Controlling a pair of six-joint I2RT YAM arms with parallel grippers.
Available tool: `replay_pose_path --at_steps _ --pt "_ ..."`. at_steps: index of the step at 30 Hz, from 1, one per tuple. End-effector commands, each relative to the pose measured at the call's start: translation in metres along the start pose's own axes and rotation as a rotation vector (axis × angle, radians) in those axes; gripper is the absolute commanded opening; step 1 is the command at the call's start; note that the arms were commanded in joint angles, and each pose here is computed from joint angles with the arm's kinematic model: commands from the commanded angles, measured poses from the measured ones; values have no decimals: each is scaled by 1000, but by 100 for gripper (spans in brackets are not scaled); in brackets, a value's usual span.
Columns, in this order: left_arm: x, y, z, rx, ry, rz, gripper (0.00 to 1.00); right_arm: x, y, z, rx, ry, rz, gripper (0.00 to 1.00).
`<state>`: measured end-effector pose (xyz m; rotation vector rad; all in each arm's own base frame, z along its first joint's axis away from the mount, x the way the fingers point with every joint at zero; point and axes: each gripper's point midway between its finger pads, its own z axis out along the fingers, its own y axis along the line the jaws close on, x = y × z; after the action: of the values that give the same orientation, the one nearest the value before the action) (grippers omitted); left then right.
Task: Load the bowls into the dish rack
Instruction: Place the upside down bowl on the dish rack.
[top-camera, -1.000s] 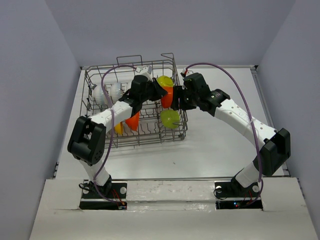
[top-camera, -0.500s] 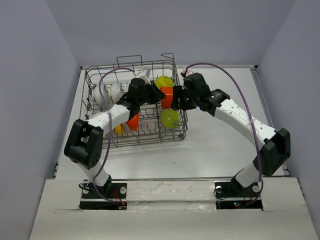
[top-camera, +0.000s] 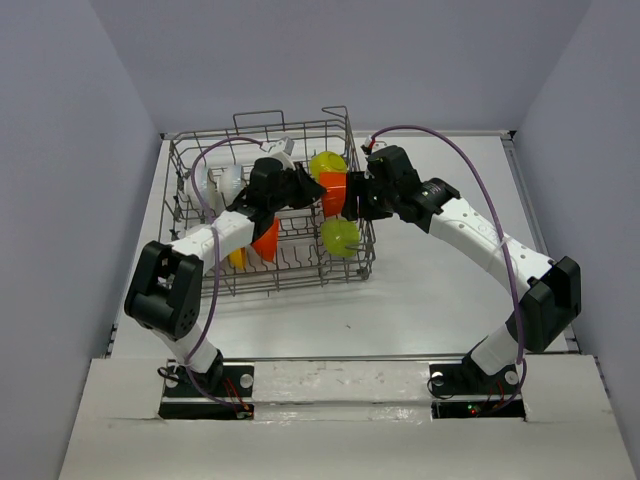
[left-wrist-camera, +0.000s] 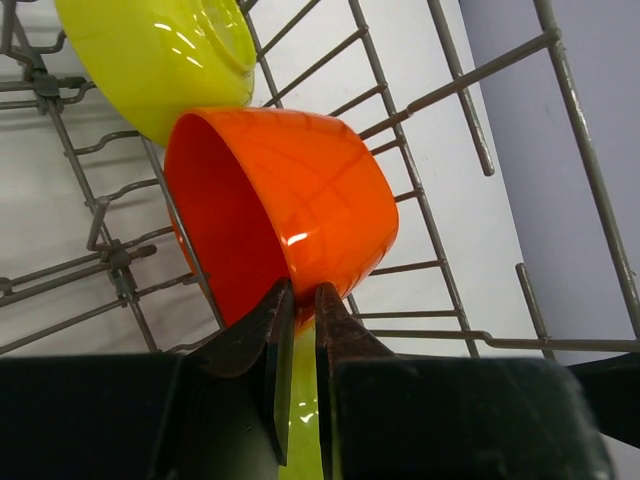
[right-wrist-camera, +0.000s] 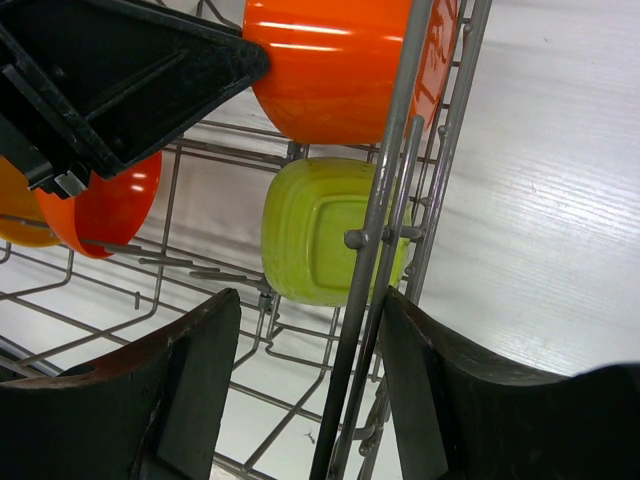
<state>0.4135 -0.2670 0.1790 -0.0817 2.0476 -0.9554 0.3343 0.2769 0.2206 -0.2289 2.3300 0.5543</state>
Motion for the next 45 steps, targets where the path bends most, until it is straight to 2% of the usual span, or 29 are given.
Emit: replay_pose_path --at_steps 1,20,33,37,43,45 --pt "12 64 -8 -210 19 18 0 0 8 1 -27 2 -13 63" --pt "7 62 -14 -188 6 34 0 1 8 0 -28 4 -13 62" --pt "-46 2 -24 -102 -98 110 11 -1 8 1 -29 3 -10 62" --pt "-72 -18 -24 -92 -155 124 22 -1 8 1 -28 1 -9 62" --pt "-99 -26 0 -120 -186 135 24 -2 9 1 -27 -1 -9 62" --pt "-96 -20 15 -157 -173 145 24 -2 9 0 -29 -2 -9 62"
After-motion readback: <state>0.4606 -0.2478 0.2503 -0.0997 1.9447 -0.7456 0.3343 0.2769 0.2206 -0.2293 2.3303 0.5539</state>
